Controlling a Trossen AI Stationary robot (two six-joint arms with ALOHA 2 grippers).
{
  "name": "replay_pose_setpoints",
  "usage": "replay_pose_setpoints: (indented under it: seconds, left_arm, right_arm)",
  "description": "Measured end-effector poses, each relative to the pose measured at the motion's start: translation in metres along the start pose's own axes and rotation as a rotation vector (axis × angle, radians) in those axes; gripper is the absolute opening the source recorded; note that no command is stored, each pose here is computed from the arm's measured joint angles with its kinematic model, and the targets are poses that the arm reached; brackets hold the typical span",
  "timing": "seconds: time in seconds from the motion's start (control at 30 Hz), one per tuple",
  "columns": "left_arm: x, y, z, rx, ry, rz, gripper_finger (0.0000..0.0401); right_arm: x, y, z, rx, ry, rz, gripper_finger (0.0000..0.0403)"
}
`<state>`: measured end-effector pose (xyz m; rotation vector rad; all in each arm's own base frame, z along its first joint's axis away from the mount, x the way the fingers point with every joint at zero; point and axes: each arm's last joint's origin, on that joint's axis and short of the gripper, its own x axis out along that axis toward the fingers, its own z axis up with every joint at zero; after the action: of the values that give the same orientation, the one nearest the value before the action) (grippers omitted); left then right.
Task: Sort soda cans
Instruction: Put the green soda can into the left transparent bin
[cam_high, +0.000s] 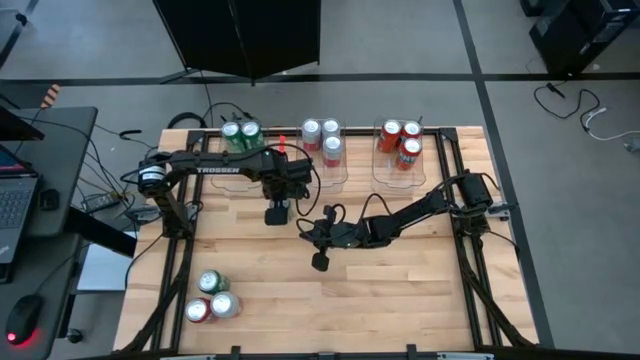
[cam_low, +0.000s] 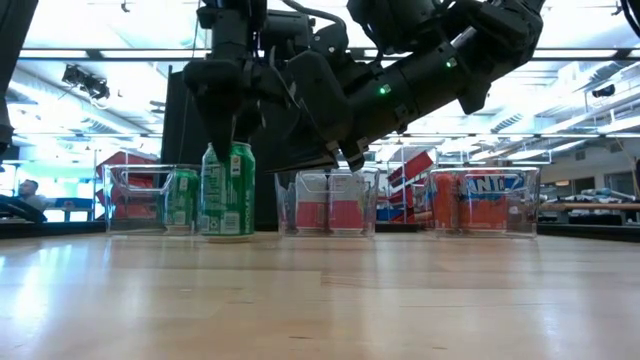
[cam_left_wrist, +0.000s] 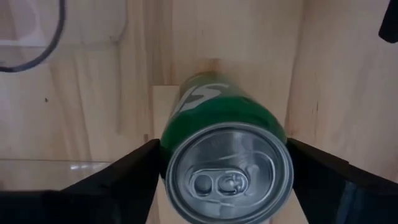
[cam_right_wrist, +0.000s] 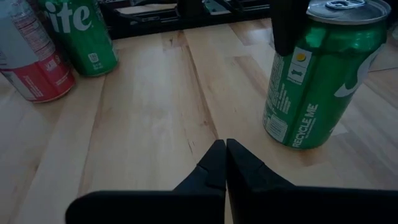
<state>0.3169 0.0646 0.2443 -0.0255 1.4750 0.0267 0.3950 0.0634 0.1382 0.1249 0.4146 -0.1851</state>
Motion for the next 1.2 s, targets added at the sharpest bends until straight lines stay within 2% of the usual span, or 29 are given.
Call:
replay_pose_setpoints:
  seconds: [0.1, 0.23, 0.37, 0.57, 0.73, 0.87, 1.0, 1.2]
  left_arm:
    - [-0.001, 0.000, 0.000, -0.014, 0.000, 0.006, 0.0284]
    - [-0.008, -0.001, -0.004, -0.043, 0.033, 0.002, 0.0284]
    - [-0.032, 0.000, -0.009, -0.109, 0.015, 0.015, 0.0284]
    - [-0.076, 0.011, -0.029, -0.315, -0.080, 0.076, 0.0284]
    - [-0.108, 0.025, -0.061, -0.572, -0.145, 0.152, 0.0284]
    - [-0.124, 0.040, -0.092, -0.769, -0.142, 0.213, 0.0284]
    - [-0.129, 0.057, -0.111, -0.895, -0.122, 0.225, 0.0284]
    - [-0.112, 0.084, -0.125, -0.942, -0.079, 0.247, 0.0284]
  right_arm:
    - [0.000, 0.000, 0.000, 0.000, 0.000, 0.000, 0.0000]
    - [0.000, 0.000, 0.000, 0.000, 0.000, 0.000, 0.0000]
    - [0.000, 0.000, 0.000, 0.000, 0.001, 0.000, 0.0000]
    - [0.000, 0.000, -0.001, -0.001, 0.012, -0.002, 0.0000]
    - [0.000, 0.000, -0.001, -0.002, 0.013, -0.002, 0.0000]
    - [0.000, 0.000, -0.001, -0.001, 0.013, -0.002, 0.0000]
    - [0.000, 0.000, -0.001, -0.001, 0.013, -0.002, 0.0000]
    - [0.000, 0.000, -0.001, -0.001, 0.013, -0.002, 0.0000]
